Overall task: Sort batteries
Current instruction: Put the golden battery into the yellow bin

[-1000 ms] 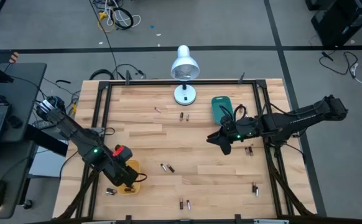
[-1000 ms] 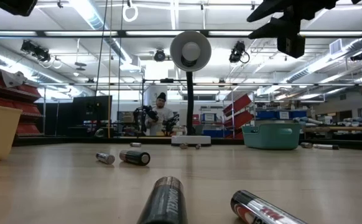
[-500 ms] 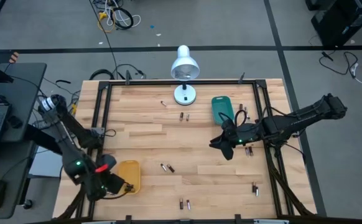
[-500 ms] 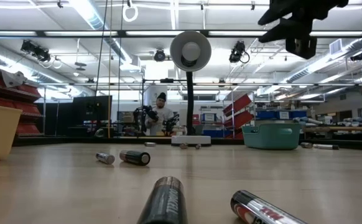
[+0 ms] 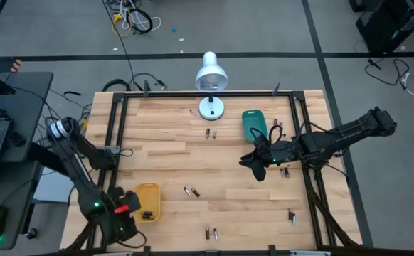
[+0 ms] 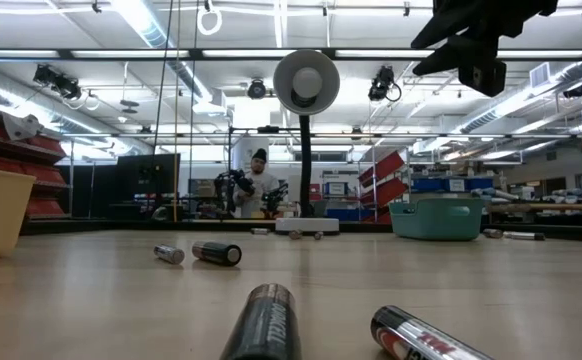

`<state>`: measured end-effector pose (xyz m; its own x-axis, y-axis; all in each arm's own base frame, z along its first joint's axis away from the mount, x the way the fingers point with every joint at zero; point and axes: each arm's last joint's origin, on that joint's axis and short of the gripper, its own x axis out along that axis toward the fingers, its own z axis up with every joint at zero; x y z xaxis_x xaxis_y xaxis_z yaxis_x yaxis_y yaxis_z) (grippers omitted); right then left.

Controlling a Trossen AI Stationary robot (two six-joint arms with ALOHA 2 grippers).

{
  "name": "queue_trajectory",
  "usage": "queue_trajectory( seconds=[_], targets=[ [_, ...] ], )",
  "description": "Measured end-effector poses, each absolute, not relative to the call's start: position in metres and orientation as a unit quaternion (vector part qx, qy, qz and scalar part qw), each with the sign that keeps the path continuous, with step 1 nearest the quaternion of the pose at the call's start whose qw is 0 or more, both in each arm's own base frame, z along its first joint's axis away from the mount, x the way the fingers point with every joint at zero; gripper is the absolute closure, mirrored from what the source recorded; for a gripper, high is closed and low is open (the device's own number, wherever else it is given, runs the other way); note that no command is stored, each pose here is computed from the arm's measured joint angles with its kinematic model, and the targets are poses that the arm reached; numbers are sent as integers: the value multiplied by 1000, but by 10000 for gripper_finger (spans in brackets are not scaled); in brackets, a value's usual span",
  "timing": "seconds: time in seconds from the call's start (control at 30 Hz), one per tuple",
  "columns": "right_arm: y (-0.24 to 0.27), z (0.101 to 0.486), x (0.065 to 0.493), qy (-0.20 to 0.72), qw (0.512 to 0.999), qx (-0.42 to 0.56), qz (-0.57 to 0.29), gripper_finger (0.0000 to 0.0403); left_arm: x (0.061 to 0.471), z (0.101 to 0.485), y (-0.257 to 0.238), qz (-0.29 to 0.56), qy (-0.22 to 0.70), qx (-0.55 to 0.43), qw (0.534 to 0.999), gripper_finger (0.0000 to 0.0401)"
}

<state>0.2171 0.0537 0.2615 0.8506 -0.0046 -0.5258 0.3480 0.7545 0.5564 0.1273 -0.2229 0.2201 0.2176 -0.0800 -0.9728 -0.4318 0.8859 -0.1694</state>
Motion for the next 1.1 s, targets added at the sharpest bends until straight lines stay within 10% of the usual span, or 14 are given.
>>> queue_trajectory(
  seconds=[0.53,1.1],
  targets=[
    [51,262,218,251,901,338,-107,288,114,191,-238,54,660,-20,749,198],
    [51,261,218,250,895,353,-112,288,100,158,-235,15,663,-29,748,198]
  ],
)
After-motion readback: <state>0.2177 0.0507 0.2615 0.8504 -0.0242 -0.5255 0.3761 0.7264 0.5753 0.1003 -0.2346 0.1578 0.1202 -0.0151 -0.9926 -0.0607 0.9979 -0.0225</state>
